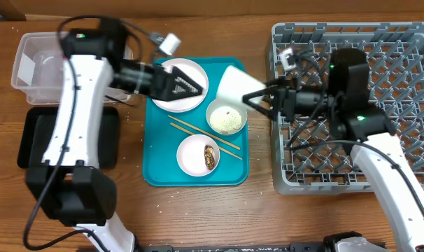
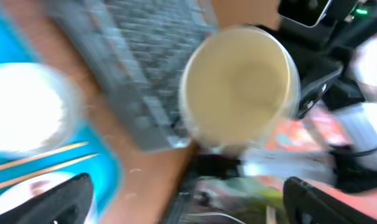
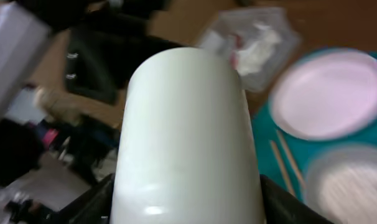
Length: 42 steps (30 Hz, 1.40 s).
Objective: Sort waste into correct bins and load items into the dishwasher
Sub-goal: 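Place the white cup upside down in the dish rack with right gripper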
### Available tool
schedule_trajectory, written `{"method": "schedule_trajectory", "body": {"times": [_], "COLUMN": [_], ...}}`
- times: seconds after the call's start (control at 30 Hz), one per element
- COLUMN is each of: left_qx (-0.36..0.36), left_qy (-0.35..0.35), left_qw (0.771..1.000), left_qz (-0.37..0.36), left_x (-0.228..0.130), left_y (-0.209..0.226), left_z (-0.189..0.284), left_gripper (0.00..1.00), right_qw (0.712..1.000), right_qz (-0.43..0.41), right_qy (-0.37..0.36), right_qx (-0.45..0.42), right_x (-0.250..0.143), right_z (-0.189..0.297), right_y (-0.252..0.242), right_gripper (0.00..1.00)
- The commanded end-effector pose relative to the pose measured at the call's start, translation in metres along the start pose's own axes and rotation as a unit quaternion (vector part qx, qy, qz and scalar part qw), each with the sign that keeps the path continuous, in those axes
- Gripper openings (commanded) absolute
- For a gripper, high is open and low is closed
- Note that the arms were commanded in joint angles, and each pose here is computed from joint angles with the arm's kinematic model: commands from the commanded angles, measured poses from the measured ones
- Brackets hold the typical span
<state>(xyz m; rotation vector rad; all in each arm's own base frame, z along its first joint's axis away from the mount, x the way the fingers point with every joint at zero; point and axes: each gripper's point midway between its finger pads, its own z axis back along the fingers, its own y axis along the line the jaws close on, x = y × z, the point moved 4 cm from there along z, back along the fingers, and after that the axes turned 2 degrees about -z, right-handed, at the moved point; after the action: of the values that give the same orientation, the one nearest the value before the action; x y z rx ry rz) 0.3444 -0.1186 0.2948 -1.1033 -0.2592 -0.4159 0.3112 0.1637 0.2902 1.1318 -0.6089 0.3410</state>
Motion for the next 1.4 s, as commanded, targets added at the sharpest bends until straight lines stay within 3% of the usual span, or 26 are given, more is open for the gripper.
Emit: {"method": "schedule_trajectory", "body": {"times": [0.0, 0.13, 0.27, 0.4, 0.53, 0.87, 1.07, 1.17, 1.27, 1.37], "left_qx": [0.112, 0.146, 0.171, 0.217, 0.258, 0.269, 0.269, 0.270, 0.269, 0.269], "left_qy": [0.008, -0.011, -0.017, 0.003, 0.026, 0.021, 0.020, 0.021, 0.020, 0.020], "left_qw": [0.993, 0.988, 0.984, 0.975, 0.965, 0.962, 0.962, 0.962, 0.962, 0.962], "left_qz": [0.034, 0.048, 0.046, 0.045, 0.046, 0.047, 0.046, 0.046, 0.046, 0.046], "left_x": [-0.009, -0.011, -0.011, -0.014, -0.019, -0.017, -0.016, -0.016, -0.016, -0.016], "left_y": [0.038, 0.056, 0.065, 0.076, 0.085, 0.088, 0.088, 0.088, 0.089, 0.089], "left_z": [0.029, 0.053, 0.062, 0.064, 0.067, 0.069, 0.069, 0.069, 0.069, 0.069], "left_gripper": [1.00, 1.00, 1.00, 1.00, 1.00, 1.00, 1.00, 1.00, 1.00, 1.00], "right_qw": [0.989, 0.955, 0.901, 0.851, 0.819, 0.798, 0.794, 0.791, 0.793, 0.804], "right_qz": [-0.032, -0.090, -0.137, -0.155, -0.185, -0.212, -0.212, -0.219, -0.218, -0.218], "right_qy": [-0.041, -0.037, -0.016, 0.015, 0.066, 0.161, 0.193, 0.203, 0.201, 0.193], "right_qx": [-0.139, -0.281, -0.412, -0.502, -0.539, -0.542, -0.536, -0.534, -0.532, -0.518], "right_x": [0.004, -0.010, -0.028, -0.046, -0.069, -0.099, -0.106, -0.109, -0.107, -0.100], "right_z": [0.022, 0.054, 0.092, 0.120, 0.127, 0.095, 0.079, 0.076, 0.075, 0.072], "right_y": [-0.030, -0.046, -0.047, -0.049, -0.059, -0.100, -0.109, -0.113, -0.113, -0.108], "right_gripper": [0.47, 0.47, 0.47, 0.48, 0.48, 0.48, 0.62, 0.65, 0.84, 0.84]}}
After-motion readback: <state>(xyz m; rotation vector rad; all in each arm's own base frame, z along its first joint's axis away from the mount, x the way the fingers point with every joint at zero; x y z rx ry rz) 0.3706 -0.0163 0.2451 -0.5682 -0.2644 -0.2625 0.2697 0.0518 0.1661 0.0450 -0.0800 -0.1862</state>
